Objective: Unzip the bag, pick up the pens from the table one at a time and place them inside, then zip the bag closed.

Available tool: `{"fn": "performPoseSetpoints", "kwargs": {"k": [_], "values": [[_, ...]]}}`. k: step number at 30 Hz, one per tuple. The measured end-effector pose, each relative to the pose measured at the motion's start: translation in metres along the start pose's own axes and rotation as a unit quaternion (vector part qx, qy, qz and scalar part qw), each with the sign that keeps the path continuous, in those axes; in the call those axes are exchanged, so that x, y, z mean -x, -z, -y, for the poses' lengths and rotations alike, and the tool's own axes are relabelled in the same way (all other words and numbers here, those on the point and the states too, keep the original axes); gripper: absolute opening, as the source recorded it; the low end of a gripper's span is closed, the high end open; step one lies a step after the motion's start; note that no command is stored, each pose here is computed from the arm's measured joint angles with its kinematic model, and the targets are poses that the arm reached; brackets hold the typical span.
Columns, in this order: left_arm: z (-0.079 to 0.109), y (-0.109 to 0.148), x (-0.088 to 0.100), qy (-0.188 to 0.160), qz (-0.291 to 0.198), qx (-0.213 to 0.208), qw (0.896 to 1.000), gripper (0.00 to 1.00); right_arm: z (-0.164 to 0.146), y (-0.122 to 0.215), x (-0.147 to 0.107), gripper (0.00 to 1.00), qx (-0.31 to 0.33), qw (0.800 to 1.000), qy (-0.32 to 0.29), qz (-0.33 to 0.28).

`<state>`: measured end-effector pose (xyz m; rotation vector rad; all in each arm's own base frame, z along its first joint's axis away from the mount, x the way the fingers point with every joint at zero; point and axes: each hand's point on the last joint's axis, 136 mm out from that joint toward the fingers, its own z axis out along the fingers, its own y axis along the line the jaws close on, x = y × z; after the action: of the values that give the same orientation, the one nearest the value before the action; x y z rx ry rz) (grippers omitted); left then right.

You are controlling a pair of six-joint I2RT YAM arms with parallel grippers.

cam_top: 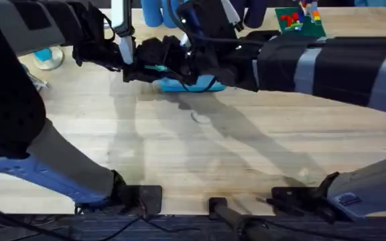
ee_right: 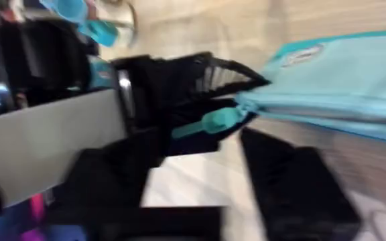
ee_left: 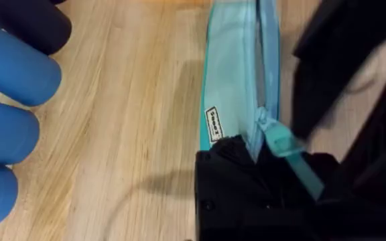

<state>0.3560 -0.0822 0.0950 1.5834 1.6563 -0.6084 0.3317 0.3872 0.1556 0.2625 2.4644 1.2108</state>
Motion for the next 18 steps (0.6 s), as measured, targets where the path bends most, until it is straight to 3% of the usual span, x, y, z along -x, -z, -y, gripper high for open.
{"fn": "performPoseSetpoints", "kwargs": {"k": [2,3,10,18], "values": [[-0.001,0.001,-0.001,0.001,0.001,0.003,1.000,0.042,0.009,0.001,0.002,0.943,-0.014,1.000,0.007,-0.001],[-0.001,0.002,-0.001,0.001,0.000,0.003,1.000,0.042,0.012,0.001,0.004,0.982,-0.019,1.000,0.010,0.000],[-0.001,0.000,0.000,-0.002,-0.001,0.002,1.000,0.042,0.012,0.026,0.009,0.995,-0.041,0.999,0.021,0.011],[-0.001,0.000,0.000,-0.002,-0.001,0.002,1.000,0.042,0.028,0.070,0.045,0.996,-0.079,0.996,0.009,0.047]]}}
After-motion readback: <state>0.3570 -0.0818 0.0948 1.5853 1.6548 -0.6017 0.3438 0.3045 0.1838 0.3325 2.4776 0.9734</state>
